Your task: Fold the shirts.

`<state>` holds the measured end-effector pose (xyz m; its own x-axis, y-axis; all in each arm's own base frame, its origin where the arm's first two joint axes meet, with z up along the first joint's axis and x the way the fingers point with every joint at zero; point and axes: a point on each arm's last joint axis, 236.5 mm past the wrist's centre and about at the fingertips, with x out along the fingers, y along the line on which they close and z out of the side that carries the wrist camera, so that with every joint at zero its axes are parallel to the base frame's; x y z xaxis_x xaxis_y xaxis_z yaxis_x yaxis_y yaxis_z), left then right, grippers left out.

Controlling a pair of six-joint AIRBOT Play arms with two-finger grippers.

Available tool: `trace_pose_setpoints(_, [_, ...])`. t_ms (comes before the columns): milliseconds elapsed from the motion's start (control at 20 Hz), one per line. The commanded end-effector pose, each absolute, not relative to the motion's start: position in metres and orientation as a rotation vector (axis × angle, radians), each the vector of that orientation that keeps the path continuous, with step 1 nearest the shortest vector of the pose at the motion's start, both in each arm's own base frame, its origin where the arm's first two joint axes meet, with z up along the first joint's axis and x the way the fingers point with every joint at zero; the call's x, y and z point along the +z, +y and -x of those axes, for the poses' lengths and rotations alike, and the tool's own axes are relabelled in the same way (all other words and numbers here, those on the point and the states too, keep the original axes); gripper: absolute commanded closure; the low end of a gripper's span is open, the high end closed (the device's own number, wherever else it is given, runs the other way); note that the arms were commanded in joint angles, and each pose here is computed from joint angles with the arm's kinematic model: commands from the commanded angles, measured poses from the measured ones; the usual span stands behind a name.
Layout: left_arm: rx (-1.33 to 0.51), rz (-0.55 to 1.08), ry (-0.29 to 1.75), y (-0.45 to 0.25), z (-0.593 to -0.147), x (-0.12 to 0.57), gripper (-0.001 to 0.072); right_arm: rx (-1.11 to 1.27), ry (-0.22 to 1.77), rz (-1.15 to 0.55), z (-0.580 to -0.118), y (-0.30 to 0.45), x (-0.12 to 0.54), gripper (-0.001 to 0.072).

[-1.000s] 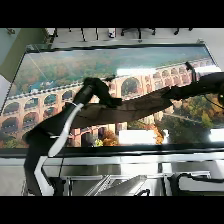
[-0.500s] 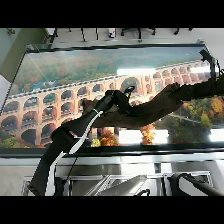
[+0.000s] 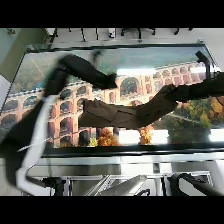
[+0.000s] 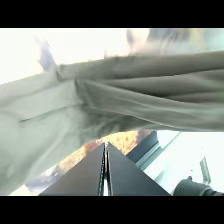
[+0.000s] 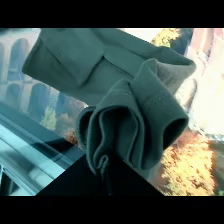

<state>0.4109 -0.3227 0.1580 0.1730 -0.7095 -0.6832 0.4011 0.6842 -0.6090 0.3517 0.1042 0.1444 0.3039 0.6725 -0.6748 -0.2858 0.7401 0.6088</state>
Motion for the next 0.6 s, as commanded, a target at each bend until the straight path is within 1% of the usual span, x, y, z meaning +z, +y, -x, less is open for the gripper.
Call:
trace_pose_setpoints(0, [-0.725, 0.328, 0.894, -0.226, -0.375, 0.261, 0.069, 0.682, 0.997, -0.449, -0.373, 0.165, 0.149, 0.0694])
trace_pose_setpoints(150, [-0.612, 0.331, 0.725, -0.16, -0.328, 0.299, 0.069, 0.733, 0.925, -0.467, -0.385, 0.27, 0.131, 0.0694])
trace_pose_setpoints(250, [-0.522, 0.34, 0.645, -0.127, -0.302, 0.304, 0.0691, 0.717, 0.899, -0.528, -0.391, 0.345, 0.101, 0.0693])
trace_pose_setpoints(350, [-0.425, 0.349, 0.597, -0.098, -0.278, 0.293, 0.069, 0.676, 0.782, -0.552, -0.397, 0.417, 0.063, 0.0693])
trace_pose_setpoints(400, [-0.379, 0.363, 0.586, -0.088, -0.269, 0.284, 0.069, 0.658, 0.729, -0.565, -0.392, 0.449, 0.042, 0.0627])
trace_pose_setpoints(450, [-0.335, 0.382, 0.574, -0.079, -0.26, 0.273, 0.069, 0.661, 0.728, -0.565, -0.379, 0.476, 0.02, 0.0338])
trace_pose_setpoints(500, [-0.296, 0.397, 0.568, -0.071, -0.254, 0.261, 0.069, 0.68, 0.759, -0.545, -0.366, 0.493, 0.002, 0.0166])
trace_pose_setpoints(550, [-0.257, 0.415, 0.565, -0.064, -0.249, 0.247, 0.069, 0.702, 0.809, -0.507, -0.356, 0.499, -0.013, 0.0179])
